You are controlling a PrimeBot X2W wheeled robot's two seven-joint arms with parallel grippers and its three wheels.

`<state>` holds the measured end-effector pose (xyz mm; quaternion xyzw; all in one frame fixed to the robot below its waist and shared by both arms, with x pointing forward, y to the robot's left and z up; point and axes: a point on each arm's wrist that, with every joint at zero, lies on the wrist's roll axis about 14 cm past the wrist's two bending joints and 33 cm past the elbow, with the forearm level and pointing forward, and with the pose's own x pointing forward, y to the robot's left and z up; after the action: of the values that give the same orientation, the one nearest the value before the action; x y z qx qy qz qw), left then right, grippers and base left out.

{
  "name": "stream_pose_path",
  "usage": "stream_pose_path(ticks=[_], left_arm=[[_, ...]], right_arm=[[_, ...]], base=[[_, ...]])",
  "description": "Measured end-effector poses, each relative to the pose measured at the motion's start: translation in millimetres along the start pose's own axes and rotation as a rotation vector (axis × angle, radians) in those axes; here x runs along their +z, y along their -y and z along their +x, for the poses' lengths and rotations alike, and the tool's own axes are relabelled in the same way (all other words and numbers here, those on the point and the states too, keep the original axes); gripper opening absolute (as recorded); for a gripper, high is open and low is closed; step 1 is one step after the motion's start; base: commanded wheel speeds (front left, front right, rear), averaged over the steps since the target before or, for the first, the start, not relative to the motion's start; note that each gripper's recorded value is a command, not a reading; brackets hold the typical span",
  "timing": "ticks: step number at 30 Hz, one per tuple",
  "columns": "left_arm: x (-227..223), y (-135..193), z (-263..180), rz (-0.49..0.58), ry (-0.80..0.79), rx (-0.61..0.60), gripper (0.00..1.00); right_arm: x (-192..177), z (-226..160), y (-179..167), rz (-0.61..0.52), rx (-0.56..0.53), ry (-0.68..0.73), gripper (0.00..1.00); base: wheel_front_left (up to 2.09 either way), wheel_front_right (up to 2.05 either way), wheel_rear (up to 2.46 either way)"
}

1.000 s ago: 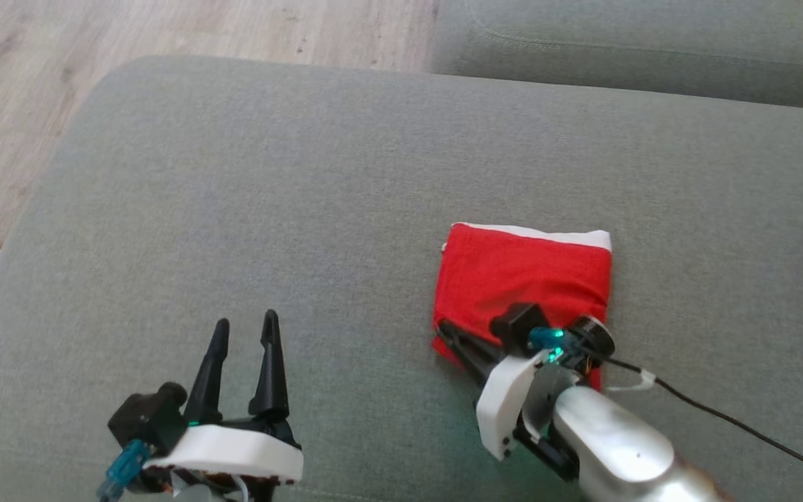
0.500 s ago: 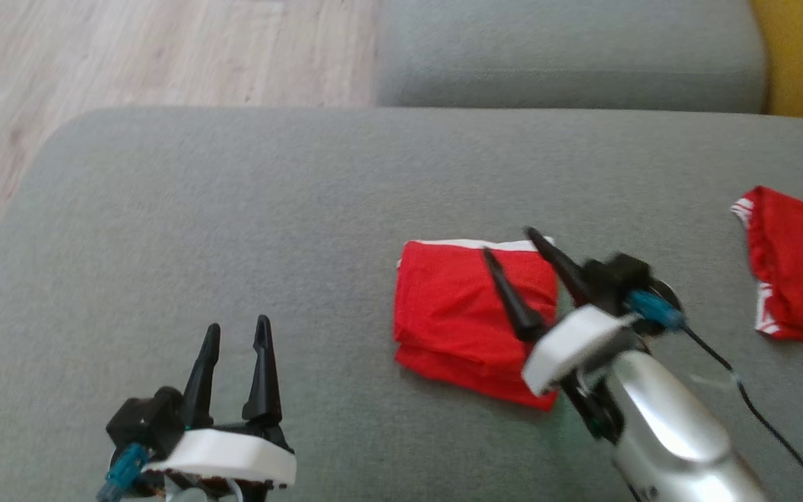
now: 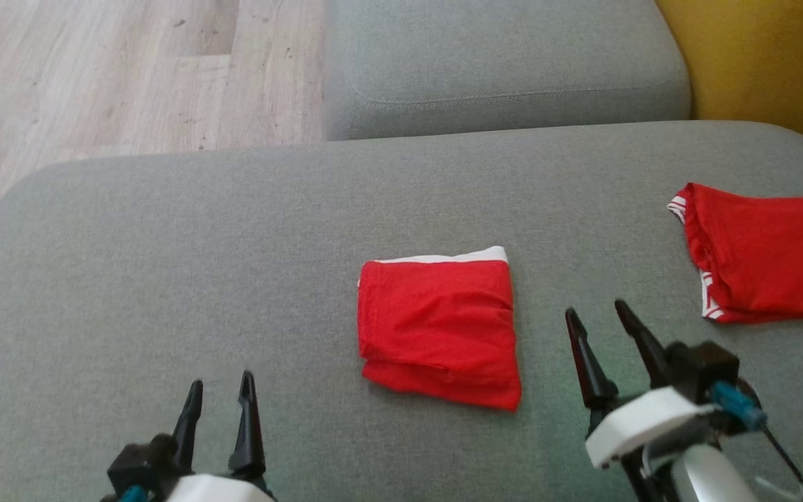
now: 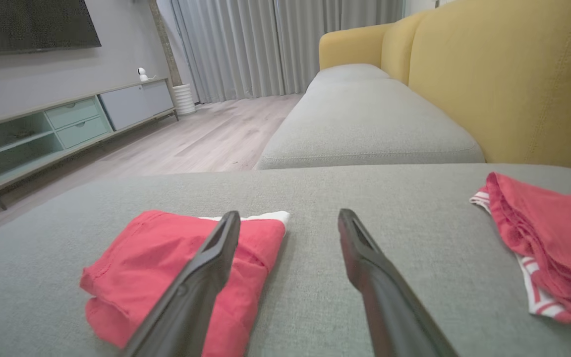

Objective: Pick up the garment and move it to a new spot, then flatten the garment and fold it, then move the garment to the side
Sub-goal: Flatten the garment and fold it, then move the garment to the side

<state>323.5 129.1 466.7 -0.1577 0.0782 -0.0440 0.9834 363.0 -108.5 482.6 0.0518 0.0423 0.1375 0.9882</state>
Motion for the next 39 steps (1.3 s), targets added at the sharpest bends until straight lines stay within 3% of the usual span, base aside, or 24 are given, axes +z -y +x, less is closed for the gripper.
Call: stream_pose_path(ticks=[8,21,29,39], left_arm=[[-11,-7,-6,0.002,-0.029,0.023,1.00],[-9,-12,-6,0.003,-0.021,0.035,1.00],[-11,-15,-7,0.007,-0.023,0.045,1.00],[-19,-28,-13,0.004,-0.044,0.091,1.00]], right_arm=[[-10,-17,-2,0.061,-0.017,-0.023,1.00],[-9,-19,2,0.065,-0.029,-0.023,1.00],[-24,-19,6,0.064,-0.040,-0.105,1.00],[2,39,5,-0.007,0.001,-0.190,1.00]], base=[[0.00,0.00,0.00],[0.00,0.00,0.00],[0.00,0.00,0.00],[0.00,0.00,0.00]])
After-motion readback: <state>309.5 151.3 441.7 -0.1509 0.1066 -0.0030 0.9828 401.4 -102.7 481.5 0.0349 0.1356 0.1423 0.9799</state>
